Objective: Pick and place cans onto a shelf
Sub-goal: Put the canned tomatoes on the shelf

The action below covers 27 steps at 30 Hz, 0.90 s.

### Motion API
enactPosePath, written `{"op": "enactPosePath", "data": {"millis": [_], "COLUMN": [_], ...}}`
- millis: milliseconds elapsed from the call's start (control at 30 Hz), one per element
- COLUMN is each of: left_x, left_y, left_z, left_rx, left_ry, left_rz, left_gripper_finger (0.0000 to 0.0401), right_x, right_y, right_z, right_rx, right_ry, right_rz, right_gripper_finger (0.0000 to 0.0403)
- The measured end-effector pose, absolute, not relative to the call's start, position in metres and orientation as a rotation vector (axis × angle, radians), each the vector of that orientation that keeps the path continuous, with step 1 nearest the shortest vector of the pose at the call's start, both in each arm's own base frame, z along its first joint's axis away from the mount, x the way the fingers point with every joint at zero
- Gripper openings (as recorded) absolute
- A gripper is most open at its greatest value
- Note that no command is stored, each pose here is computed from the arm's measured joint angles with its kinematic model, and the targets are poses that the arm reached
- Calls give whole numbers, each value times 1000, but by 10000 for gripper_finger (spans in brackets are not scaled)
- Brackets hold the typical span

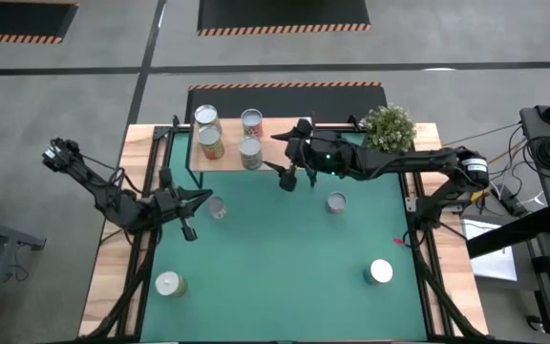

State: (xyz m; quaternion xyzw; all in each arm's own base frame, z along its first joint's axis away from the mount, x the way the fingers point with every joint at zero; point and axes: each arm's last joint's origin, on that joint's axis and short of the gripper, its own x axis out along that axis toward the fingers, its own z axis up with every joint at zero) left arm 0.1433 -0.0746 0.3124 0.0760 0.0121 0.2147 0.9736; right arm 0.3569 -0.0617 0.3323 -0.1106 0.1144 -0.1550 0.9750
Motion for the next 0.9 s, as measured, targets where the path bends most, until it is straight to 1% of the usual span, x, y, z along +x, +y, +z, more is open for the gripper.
{"op": "enactPosePath", "data": {"millis": [133,267,367,567,667,733,900], "left_x": [146,148,149,152,152,152,152], "left_y": [-77,-78,-79,-81,-81,-81,-81], "left_z": [310,308,307,305,304,305,305], "left_rx": [155,140,128,102,92,87,88], "left_ry": [32,36,37,38,38,36,35], "left_rz": [432,432,432,433,432,433,440], "left_gripper_finger": [0,0,0,0,0,0,0], "right_x": [355,355,353,347,348,351,361], "right_y": [-62,-63,-68,-78,-81,-83,-87], "right_z": [328,326,322,311,301,295,279], "right_rx": [-225,-229,-229,-221,-241,-254,-281], "right_ry": [279,301,345,444,482,505,535], "right_rz": [-310,-311,-320,-336,-331,-325,-314], "right_gripper_finger": [311,265,211,80,24,15,13]}}
